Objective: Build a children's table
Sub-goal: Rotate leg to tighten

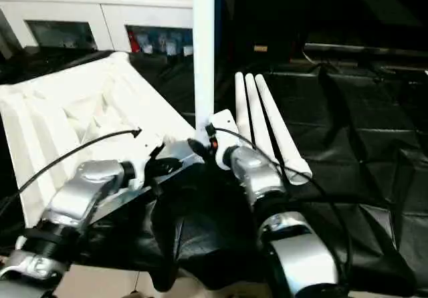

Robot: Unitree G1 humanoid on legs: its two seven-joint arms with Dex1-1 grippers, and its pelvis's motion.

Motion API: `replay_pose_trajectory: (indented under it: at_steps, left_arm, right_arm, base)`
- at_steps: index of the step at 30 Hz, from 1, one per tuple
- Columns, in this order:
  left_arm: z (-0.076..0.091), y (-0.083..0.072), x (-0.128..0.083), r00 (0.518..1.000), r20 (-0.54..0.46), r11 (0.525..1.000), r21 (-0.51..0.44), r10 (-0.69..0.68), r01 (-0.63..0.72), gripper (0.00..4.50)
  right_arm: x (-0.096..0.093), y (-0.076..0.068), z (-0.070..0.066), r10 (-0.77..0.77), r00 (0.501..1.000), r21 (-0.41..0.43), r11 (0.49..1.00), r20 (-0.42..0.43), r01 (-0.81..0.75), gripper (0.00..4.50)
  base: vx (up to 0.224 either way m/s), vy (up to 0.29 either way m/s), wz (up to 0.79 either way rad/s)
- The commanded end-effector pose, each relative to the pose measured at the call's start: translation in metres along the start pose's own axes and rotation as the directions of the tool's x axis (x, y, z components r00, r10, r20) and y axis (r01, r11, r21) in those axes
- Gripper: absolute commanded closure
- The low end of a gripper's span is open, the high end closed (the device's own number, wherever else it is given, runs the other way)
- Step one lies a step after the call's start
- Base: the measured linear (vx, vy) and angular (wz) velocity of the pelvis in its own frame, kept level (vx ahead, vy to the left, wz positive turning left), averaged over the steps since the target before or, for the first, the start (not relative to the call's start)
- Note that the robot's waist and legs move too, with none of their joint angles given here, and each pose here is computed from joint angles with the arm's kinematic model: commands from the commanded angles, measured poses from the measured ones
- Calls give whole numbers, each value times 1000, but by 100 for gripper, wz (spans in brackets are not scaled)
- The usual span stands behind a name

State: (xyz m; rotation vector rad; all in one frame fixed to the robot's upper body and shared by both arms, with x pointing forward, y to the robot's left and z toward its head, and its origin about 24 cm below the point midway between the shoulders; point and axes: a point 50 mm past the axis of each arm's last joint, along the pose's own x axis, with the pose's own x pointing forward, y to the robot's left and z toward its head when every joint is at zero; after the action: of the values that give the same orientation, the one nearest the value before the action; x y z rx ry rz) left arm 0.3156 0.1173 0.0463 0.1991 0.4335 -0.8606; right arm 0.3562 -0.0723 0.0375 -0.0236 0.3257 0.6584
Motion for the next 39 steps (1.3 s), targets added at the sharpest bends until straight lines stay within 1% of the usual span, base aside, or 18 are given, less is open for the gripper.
replay_pose_trajectory:
  at_steps: [1, 3, 5, 9, 11, 14, 16, 17, 19, 20, 25, 26, 28, 32, 35, 37, 38, 39]
  left_arm:
    - [28, -12, 13, 995, 95, 998, 58, -29, 24, 450]
    - [27, -13, 11, 995, 92, 996, 75, -49, 42, 450]
    - [26, -13, 8, 993, 89, 993, 98, -77, 68, 450]
    - [22, -13, -1, 988, 84, 985, 123, -133, 122, 450]
    - [20, -13, -7, 978, 84, 973, 153, -189, 175, 450]
    - [17, -14, -15, 966, 75, 958, 170, -248, 233, 450]
    - [15, -16, -21, 952, 64, 943, 174, -300, 285, 450]
    - [15, -16, -22, 948, 63, 939, 177, -311, 296, 450]
    - [12, -17, -28, 933, 45, 920, 191, -356, 342, 450]
    - [12, -17, -29, 931, 40, 917, 194, -363, 349, 450]
    - [9, -15, -39, 911, 18, 893, 204, -412, 400, 450]
    - [8, -15, -41, 906, 12, 887, 207, -423, 412, 450]
    - [8, -15, -43, 899, 5, 879, 210, -439, 428, 450]
    - [6, -15, -45, 888, -7, 868, 208, -460, 452, 450]
    - [6, -15, -44, 893, -7, 873, 207, -451, 442, 450]
    - [6, -14, -42, 903, 3, 885, 198, -430, 421, 450]
    - [6, -13, -40, 915, 12, 898, 197, -404, 393, 450]
    - [6, -12, -37, 928, 23, 912, 193, -372, 361, 450]
  right_arm:
    - [18, 51, -8, 197, 980, 8, 980, -31, -197, 106]
    - [19, 51, -3, 218, 976, 13, 976, -9, -218, 100]
    - [17, 48, 0, 236, 972, -13, 972, -1, -236, 67]
    - [11, 40, 5, 307, 952, -67, 950, 2, -306, 52]
    - [4, 34, 7, 382, 924, -123, 916, -11, -381, 52]
    - [-4, 26, 10, 463, 886, -155, 874, -28, -461, 52]
    - [-12, 21, 10, 529, 847, -176, 830, -52, -529, 52]
    - [-14, 20, 10, 541, 839, -181, 821, -59, -542, 52]
    - [-23, 15, 7, 604, 788, -194, 764, -116, -615, 52]
    - [-25, 14, 6, 618, 775, -198, 750, -129, -631, 52]
    - [-40, 9, 3, 713, 670, -172, 648, -207, -742, 52]
    - [-41, 9, 2, 721, 659, -169, 637, -212, -752, 69]
    - [-44, 10, 2, 738, 639, -158, 619, -218, -769, 79]
    - [-46, 12, 0, 751, 621, -151, 603, -225, -784, 113]
    - [-45, 15, -3, 749, 624, -145, 608, -224, -781, 133]
    - [-43, 16, -5, 734, 644, -143, 629, -214, -764, 154]
    - [-40, 17, -6, 716, 669, -147, 653, -199, -743, 163]
    - [-36, 18, -8, 684, 707, -152, 690, -183, -707, 163]
  base:
    - [0, 0, 0]
    - [0, 0, 0]
    - [0, 0, 0]
    - [0, 0, 0]
    - [0, 0, 0]
    - [0, 0, 0]
    - [0, 0, 0]
    - [0, 0, 0]
    - [0, 0, 0]
    - [0, 0, 0]
    - [0, 0, 0]
    - [0, 0, 0]
    - [0, 0, 0]
    - [0, 0, 0]
    - [0, 0, 0]
    - [0, 0, 0]
    - [0, 0, 0]
    - [0, 0, 0]
